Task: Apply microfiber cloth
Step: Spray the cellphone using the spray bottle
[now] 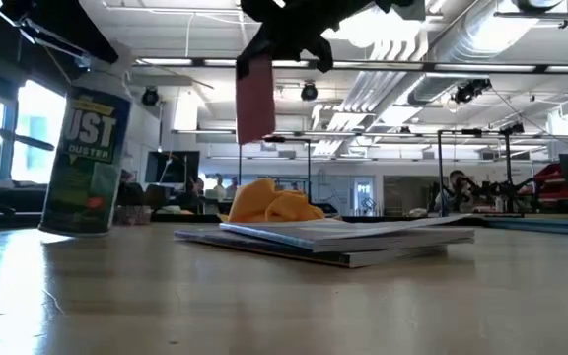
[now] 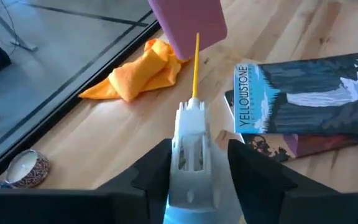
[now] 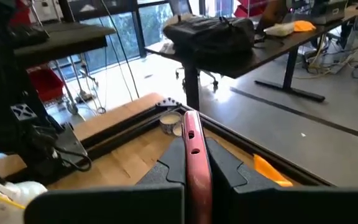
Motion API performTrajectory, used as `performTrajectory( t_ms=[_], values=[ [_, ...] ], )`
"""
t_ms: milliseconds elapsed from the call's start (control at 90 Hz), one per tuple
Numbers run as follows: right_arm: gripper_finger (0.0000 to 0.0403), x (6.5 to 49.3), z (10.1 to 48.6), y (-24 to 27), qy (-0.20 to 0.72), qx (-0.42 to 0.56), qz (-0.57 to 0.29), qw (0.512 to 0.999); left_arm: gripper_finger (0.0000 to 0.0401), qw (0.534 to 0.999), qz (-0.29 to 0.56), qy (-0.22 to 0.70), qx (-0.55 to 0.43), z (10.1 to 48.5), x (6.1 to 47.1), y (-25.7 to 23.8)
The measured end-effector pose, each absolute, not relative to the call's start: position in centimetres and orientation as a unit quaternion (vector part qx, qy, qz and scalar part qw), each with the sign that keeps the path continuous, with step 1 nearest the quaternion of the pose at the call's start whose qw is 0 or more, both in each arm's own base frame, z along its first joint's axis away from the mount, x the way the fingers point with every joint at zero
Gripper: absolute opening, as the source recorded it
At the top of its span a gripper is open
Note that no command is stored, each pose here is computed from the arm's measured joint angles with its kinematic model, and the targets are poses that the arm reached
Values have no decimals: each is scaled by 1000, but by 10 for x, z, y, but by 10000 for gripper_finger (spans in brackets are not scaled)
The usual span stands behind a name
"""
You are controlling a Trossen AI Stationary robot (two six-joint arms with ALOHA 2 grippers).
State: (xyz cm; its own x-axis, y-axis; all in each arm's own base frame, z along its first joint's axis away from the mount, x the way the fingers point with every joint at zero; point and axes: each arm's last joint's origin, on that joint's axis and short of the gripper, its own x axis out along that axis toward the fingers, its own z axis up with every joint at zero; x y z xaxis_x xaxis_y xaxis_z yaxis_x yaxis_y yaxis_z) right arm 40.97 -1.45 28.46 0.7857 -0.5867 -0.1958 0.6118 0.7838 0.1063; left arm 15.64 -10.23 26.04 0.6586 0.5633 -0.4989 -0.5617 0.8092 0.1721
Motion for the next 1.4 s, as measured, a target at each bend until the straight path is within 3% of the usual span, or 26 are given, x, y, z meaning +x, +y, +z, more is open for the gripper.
performTrajectory(
  t_ms=[600,1067,1256,1400],
  values=[
    [0,411,286,-12,77,64,-291,951,140,896,343,282,8,265,154,-84],
    [0,412,288,-25,72,74,-259,960,140,924,307,220,-53,300,121,-59],
    [0,413,292,-29,56,67,-252,964,140,930,264,235,-103,311,104,-40],
    [0,414,297,-30,35,53,-247,967,126,956,162,240,-43,324,109,-39]
  ],
)
